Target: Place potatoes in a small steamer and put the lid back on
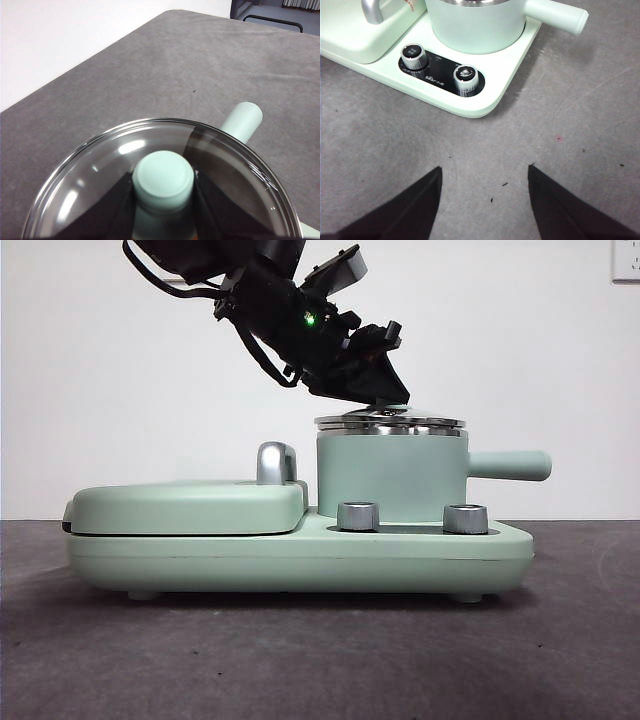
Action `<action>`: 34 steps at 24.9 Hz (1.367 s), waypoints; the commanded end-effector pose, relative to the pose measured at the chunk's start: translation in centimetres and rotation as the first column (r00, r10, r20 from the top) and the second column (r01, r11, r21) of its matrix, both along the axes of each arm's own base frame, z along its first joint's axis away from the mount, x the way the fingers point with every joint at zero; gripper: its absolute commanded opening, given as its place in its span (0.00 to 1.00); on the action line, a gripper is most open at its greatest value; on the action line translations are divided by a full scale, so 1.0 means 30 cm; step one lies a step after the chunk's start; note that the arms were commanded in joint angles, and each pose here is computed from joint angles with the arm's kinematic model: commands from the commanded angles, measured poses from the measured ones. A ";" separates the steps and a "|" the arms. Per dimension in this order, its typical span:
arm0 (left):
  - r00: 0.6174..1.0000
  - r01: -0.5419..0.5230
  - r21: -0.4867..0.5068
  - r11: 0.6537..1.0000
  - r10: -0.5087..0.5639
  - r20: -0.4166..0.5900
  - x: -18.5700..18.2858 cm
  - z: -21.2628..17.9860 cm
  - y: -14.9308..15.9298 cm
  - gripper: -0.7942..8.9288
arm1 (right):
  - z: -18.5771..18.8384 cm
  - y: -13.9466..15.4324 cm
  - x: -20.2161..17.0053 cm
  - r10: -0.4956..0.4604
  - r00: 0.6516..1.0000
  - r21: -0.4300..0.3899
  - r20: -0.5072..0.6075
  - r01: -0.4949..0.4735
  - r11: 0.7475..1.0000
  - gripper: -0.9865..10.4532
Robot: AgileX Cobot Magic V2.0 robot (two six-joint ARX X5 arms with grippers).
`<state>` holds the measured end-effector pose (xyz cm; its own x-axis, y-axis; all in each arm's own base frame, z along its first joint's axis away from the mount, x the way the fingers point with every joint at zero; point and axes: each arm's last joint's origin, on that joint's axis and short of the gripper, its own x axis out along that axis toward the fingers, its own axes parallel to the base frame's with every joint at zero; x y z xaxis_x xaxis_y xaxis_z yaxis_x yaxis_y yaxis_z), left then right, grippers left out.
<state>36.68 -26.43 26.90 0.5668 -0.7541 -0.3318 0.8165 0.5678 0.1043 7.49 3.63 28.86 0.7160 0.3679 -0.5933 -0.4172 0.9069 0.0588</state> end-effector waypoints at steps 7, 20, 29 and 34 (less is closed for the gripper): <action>0.999 0.018 -0.014 1.000 -0.017 0.041 0.019 -0.002 -0.030 0.09 | 0.005 0.001 0.001 -0.007 1.000 0.014 -0.001 0.007 1.000 0.32; 1.000 0.017 -0.019 1.000 -0.017 0.015 0.022 -0.027 -0.043 0.21 | 0.003 0.001 -0.001 -0.007 1.000 0.011 -0.009 0.007 1.000 0.32; 0.998 -0.016 -0.089 0.996 0.011 -0.058 0.000 0.027 -0.027 0.41 | 0.001 0.000 -0.002 -0.007 1.000 0.007 -0.015 0.007 1.000 0.32; 0.991 0.001 -0.119 0.993 -0.017 -0.132 -0.042 0.109 0.018 0.40 | 0.001 0.000 -0.002 -0.007 1.000 0.007 -0.016 0.007 1.000 0.32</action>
